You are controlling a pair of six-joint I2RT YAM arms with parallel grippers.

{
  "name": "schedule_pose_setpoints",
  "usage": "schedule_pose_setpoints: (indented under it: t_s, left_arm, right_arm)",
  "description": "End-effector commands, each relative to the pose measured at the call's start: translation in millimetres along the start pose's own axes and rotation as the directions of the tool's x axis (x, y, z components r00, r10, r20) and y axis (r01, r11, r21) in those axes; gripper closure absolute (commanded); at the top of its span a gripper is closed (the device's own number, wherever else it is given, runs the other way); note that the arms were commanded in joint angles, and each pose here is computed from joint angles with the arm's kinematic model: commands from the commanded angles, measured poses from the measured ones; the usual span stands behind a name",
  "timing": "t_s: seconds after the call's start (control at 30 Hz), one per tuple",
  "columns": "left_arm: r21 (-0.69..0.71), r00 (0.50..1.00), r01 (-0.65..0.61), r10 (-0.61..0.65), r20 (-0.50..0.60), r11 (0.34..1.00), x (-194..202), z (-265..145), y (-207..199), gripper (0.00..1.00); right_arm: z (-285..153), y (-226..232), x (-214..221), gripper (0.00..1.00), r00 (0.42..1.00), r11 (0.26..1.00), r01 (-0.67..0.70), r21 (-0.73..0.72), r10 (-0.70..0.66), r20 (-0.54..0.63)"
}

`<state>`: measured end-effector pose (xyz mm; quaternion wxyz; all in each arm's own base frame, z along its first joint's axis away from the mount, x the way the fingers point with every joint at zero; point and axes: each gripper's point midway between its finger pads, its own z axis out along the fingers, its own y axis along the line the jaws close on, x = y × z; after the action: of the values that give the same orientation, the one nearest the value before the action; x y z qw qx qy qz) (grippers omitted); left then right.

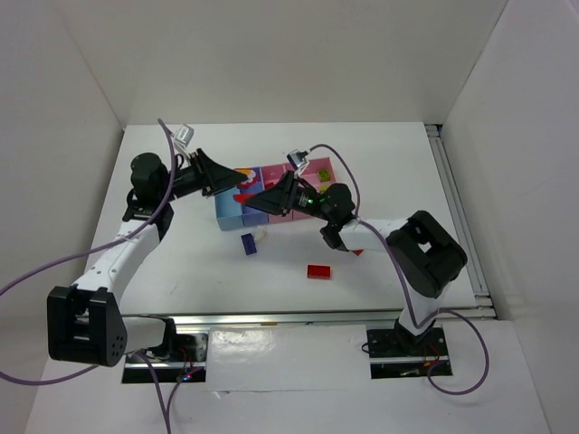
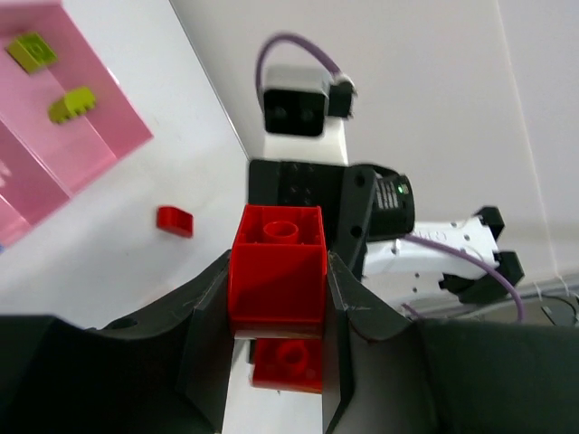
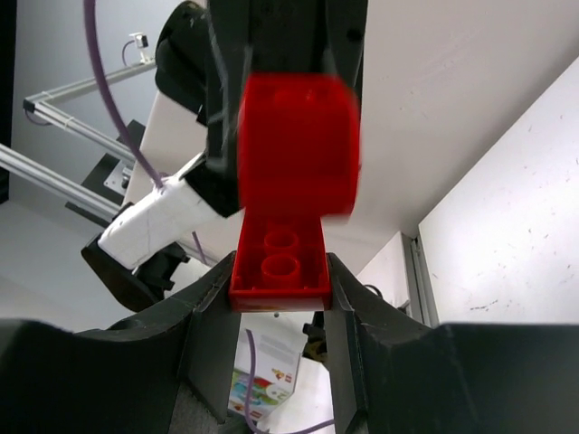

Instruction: Sort the legos into containers by color

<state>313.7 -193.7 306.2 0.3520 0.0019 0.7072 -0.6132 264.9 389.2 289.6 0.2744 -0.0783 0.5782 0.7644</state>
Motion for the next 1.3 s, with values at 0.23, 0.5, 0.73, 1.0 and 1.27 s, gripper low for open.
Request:
schedule_pose_setpoints:
  t_s: [0.23, 0.5, 0.73, 1.0, 1.27]
  left_arm:
    - [-0.027, 0.985, -0.123, 0.125, 0.117, 0.992, -49, -8, -7, 1.0]
    - [-0.601, 0.967, 0.032, 0.128, 0.222, 0.799, -86, -54, 56, 1.0]
    - [-0.734, 0.941, 0.091, 0.185, 0.285, 0.673, -79, -84, 68, 1.0]
    - [-0.726, 0.957, 0.09, 0.144, 0.253, 0.682, -62, -78, 80, 1.0]
    - [-0.678, 0.975, 0.029, 0.13, 0.183, 0.734, -51, -59, 85, 1.0]
  right_arm:
    - [-10, 43, 2, 0.89, 0.99, 0.988, 0.142, -0.065, -0.143, 0.001]
    - [-19, -42, -59, 0.87, 0.881, 0.603, 0.366, 0.708, -0.471, -0.055]
    - [-43, -108, -84, 0.84, 0.834, 0.278, 0.356, 0.892, -0.525, -0.169]
    - [-33, -153, -110, 0.84, 0.823, 0.186, 0.367, 0.912, -0.521, -0.225]
    - [-52, -196, -130, 0.84, 0.831, 0.089, 0.34, 0.936, -0.495, -0.255]
